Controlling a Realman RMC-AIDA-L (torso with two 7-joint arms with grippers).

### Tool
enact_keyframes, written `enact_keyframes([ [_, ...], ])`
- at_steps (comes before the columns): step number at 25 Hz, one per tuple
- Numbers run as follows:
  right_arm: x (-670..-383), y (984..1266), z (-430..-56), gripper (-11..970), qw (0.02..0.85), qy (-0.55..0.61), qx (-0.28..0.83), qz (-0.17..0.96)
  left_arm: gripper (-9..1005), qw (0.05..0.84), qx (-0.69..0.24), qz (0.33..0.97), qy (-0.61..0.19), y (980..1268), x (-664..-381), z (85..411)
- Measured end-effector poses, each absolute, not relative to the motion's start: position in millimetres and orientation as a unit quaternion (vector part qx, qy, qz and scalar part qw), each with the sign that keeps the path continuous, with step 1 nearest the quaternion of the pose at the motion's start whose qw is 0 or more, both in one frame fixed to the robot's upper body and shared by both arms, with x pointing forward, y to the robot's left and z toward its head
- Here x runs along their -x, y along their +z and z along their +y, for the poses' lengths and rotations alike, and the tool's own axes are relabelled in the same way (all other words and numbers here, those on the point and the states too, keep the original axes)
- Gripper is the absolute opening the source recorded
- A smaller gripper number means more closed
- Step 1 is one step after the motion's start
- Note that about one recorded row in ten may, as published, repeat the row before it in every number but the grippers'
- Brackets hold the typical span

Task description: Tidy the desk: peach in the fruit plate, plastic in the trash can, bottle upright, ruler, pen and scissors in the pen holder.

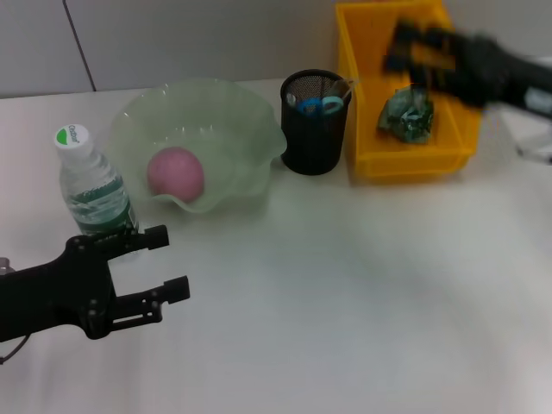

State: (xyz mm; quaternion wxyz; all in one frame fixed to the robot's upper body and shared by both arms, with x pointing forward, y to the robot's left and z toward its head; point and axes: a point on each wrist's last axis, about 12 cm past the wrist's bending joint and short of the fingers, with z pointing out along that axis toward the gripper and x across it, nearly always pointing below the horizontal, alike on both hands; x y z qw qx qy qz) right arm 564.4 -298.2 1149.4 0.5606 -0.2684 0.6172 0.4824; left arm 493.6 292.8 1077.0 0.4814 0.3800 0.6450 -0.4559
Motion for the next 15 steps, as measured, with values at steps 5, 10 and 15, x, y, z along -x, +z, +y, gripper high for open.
enact_keyframes([
  [5, -542.2, 1128.7, -303.2, 813, 0.465, 0.482, 0.355, 0.652, 794, 0.47, -0.381, 0.642, -0.471, 1078.3, -495.0, 287.3],
  [10, -533.2, 1107.2, -296.0, 814, 0.401, 0.456, 0.398, 0.688, 794, 0.452, -0.386, 0.646, -0.479, 1076.0, -495.2, 280.8],
  [15, -527.4, 1088.8, -287.3, 814, 0.374, 0.425, 0.434, 0.701, 794, 0.426, -0.4, 0.656, -0.477, 1063.1, -494.2, 261.8],
])
